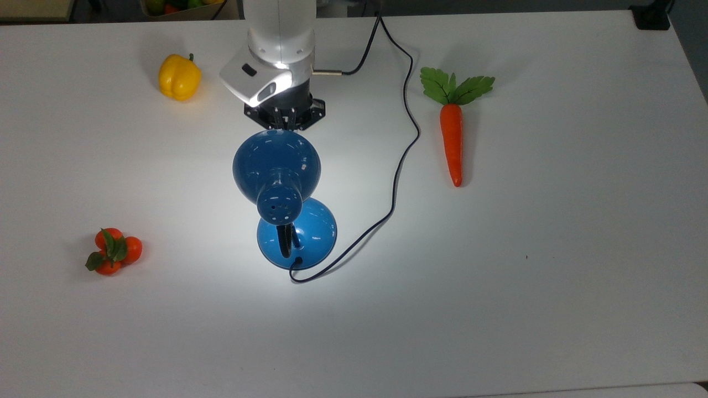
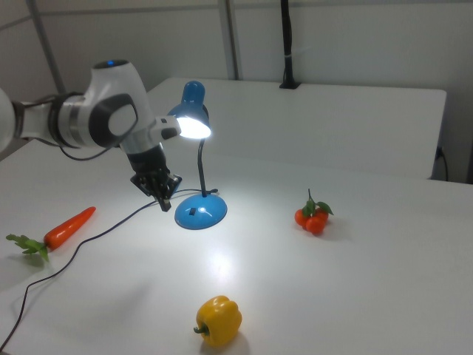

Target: Turn on desk lamp

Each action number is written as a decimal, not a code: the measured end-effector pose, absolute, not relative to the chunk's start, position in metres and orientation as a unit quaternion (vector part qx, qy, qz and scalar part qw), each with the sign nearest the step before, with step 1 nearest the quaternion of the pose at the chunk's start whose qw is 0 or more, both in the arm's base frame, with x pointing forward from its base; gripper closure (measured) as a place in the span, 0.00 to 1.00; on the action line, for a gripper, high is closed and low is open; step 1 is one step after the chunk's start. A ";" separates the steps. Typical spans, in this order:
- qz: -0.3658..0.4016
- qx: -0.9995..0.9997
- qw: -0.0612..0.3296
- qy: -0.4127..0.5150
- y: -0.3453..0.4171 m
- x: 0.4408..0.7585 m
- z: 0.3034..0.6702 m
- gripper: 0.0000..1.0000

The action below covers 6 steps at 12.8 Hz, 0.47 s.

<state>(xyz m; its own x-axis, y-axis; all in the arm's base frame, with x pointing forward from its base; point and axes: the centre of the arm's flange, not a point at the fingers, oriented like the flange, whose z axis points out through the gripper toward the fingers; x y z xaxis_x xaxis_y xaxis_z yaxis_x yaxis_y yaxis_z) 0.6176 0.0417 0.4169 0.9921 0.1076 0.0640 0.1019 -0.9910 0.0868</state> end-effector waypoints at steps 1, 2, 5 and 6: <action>0.026 0.997 0.044 0.050 0.040 0.608 0.442 0.99; 0.017 0.997 0.050 0.049 0.038 0.595 0.470 0.99; -0.002 0.997 0.060 0.046 0.031 0.569 0.553 0.99; -0.002 0.997 0.060 0.047 0.031 0.566 0.565 0.99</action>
